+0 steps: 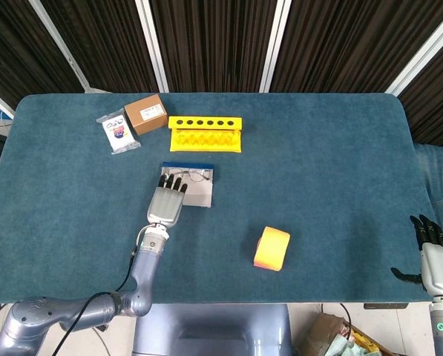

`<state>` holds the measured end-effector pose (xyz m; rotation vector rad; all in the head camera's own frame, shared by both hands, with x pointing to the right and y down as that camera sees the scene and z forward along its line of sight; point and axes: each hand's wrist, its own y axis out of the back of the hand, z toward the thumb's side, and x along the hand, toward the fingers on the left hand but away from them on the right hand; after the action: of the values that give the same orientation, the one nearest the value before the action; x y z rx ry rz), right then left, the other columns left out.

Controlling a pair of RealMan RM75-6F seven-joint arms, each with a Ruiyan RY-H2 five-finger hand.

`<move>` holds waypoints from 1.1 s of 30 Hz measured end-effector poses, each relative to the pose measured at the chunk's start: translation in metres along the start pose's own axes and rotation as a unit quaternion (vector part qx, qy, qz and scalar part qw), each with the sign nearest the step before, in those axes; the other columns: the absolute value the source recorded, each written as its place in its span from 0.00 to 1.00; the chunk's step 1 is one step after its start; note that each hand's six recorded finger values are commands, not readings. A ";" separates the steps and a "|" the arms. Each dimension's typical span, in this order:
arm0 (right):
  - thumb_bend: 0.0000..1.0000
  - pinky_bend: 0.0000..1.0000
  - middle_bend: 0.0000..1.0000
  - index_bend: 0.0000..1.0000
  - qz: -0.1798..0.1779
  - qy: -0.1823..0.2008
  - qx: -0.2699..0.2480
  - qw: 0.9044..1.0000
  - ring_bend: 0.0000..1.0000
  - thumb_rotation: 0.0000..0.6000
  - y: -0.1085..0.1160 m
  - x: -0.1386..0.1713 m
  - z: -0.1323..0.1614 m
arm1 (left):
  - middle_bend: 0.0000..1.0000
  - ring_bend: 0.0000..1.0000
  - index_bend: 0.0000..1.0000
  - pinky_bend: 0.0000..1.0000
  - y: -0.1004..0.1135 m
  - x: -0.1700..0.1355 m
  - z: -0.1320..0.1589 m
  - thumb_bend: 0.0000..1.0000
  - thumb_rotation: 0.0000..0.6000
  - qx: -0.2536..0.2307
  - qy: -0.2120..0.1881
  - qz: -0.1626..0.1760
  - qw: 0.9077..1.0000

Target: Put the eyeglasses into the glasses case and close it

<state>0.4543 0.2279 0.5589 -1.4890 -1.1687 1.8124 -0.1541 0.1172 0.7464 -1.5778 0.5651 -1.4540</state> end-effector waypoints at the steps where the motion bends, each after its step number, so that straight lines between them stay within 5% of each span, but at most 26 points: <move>1: 0.00 0.21 0.00 0.00 0.000 0.000 0.000 1.000 0.00 1.00 0.000 0.000 0.000 | 0.18 0.07 0.27 0.13 0.000 0.000 0.000 0.42 1.00 -0.001 0.001 0.000 1.000; 24: 0.00 0.21 0.00 0.00 0.004 -0.003 0.000 1.000 0.00 1.00 0.000 0.000 0.000 | 0.21 0.07 0.51 0.13 0.011 0.011 0.002 0.42 1.00 -0.027 0.011 0.010 1.000; 33: 0.00 0.21 0.00 0.00 0.005 -0.005 -0.003 1.000 0.00 1.00 0.000 0.000 -0.001 | 0.21 0.07 0.52 0.13 0.017 0.018 -0.002 0.42 1.00 -0.029 0.021 0.021 0.999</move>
<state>0.4553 0.2280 0.5591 -1.4940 -1.1744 1.8275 -0.1483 0.0933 0.7415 -1.5747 0.6671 -1.4543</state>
